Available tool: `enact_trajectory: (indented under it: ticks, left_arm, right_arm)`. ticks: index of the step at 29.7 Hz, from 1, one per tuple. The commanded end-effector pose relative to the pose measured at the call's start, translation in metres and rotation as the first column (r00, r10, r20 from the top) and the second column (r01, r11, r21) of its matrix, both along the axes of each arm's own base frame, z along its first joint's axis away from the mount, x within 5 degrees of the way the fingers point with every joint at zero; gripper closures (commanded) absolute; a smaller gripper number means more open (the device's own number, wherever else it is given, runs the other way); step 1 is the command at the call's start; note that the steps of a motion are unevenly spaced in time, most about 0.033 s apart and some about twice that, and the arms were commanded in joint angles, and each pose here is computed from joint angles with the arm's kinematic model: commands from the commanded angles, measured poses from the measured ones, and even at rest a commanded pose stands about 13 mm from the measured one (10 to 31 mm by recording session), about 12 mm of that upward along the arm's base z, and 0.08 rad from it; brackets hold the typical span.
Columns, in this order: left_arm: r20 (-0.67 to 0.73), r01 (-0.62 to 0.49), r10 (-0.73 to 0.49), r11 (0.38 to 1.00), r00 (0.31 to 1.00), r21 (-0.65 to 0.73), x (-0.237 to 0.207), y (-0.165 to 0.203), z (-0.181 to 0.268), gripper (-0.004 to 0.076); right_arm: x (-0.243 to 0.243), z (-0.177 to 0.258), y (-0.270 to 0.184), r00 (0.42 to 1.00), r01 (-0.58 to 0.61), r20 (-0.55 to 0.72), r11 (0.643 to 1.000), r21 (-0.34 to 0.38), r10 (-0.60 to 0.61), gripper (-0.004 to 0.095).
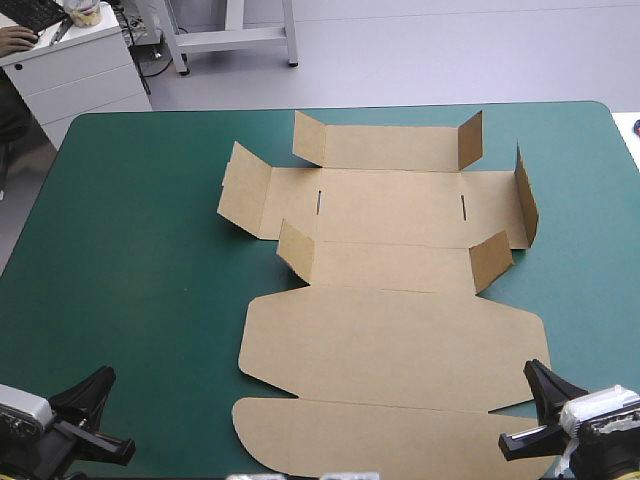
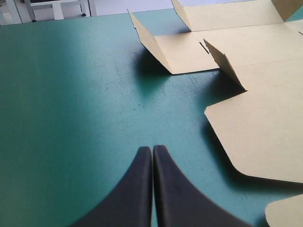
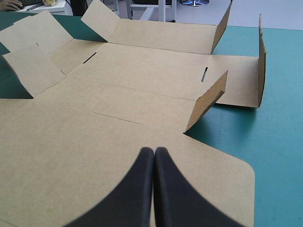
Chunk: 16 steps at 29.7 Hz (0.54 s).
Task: Fold the box
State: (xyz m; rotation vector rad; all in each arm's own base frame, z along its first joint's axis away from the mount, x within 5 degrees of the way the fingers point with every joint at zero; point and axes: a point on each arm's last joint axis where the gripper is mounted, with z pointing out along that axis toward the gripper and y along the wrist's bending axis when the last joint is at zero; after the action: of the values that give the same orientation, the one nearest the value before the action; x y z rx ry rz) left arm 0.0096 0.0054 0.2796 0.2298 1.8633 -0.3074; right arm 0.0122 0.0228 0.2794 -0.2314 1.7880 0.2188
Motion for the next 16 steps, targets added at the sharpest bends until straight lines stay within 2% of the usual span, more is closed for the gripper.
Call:
enact_trajectory:
  ticks: [1, 16]
  left_arm:
    - [0.102, 0.006, -0.002, 0.999, 0.995, -0.045, -0.0035, 0.0013, 0.0136, 0.0734]
    - [0.104, 0.007, -0.002, 0.999, 0.995, -0.046, -0.0035, 0.0013, 0.0138, 0.0734]
  right_arm:
    - [0.0012, 0.0133, -0.0006, 0.997, 0.010, 0.076, 1.000, 0.025, -0.012, 0.0928]
    - [0.0011, 0.0133, -0.0003, 0.997, 0.008, 0.075, 1.000, 0.026, -0.010, 0.0905]
